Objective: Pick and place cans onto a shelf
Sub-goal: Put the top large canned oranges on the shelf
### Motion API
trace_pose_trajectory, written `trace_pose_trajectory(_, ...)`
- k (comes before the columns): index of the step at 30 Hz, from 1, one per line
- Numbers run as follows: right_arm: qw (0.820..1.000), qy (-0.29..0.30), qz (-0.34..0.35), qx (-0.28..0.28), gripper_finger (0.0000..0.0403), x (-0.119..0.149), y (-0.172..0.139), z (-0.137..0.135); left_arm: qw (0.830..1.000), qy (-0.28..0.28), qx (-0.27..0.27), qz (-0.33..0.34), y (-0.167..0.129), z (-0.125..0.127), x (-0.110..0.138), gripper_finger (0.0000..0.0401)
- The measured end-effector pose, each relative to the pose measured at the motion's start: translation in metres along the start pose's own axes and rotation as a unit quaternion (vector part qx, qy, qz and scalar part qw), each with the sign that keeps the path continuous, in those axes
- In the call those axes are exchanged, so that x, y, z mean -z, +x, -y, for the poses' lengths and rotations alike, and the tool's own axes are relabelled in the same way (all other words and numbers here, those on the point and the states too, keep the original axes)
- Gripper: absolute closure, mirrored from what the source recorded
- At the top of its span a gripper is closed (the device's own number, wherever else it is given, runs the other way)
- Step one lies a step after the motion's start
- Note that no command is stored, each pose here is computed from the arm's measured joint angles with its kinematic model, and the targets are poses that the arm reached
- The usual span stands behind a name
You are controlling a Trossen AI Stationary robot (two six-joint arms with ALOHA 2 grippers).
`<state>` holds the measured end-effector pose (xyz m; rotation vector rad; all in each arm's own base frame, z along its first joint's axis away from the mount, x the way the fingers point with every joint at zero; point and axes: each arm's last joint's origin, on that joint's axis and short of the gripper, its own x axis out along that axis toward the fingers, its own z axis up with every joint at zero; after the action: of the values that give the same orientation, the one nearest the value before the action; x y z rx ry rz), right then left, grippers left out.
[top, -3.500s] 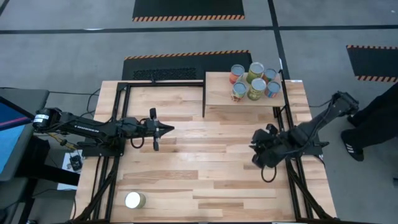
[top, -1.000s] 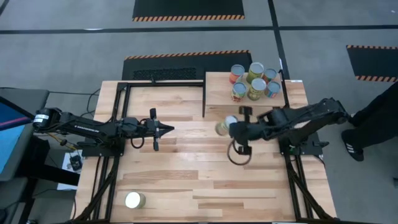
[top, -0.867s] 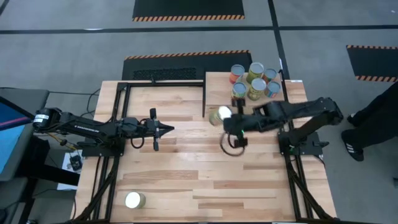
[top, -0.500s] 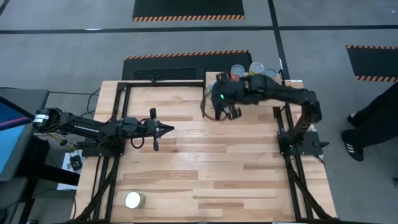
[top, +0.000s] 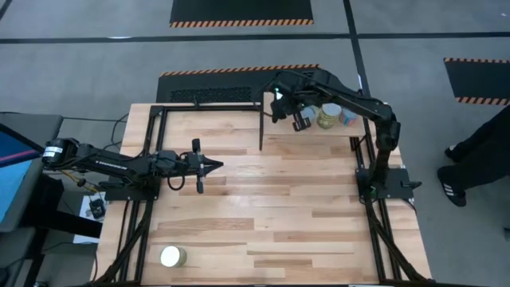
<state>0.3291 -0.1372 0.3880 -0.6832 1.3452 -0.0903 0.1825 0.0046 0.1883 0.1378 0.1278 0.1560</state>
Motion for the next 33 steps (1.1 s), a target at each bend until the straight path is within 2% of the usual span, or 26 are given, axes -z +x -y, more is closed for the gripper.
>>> trace_pose_trajectory(11,1.000,0.003,0.011,-0.002,0.0374,0.006,0.007,0.010,1.000,0.001,0.000,0.000,0.000,0.000,0.000,0.0392)
trace_pose_trajectory(18,1.000,-0.003,0.013,0.004,0.0393,0.008,0.011,0.015,1.000,-0.002,0.000,0.000,0.000,0.000,0.000,0.0392)
trace_pose_trajectory(26,1.000,0.012,0.006,0.007,0.0378,0.017,0.016,0.023,1.000,-0.003,0.000,0.000,0.000,0.000,0.000,0.0392)
trace_pose_trajectory(33,0.999,0.014,0.030,-0.009,0.0389,0.016,0.016,0.023,1.000,-0.003,0.000,0.001,0.000,0.000,0.000,0.0392)
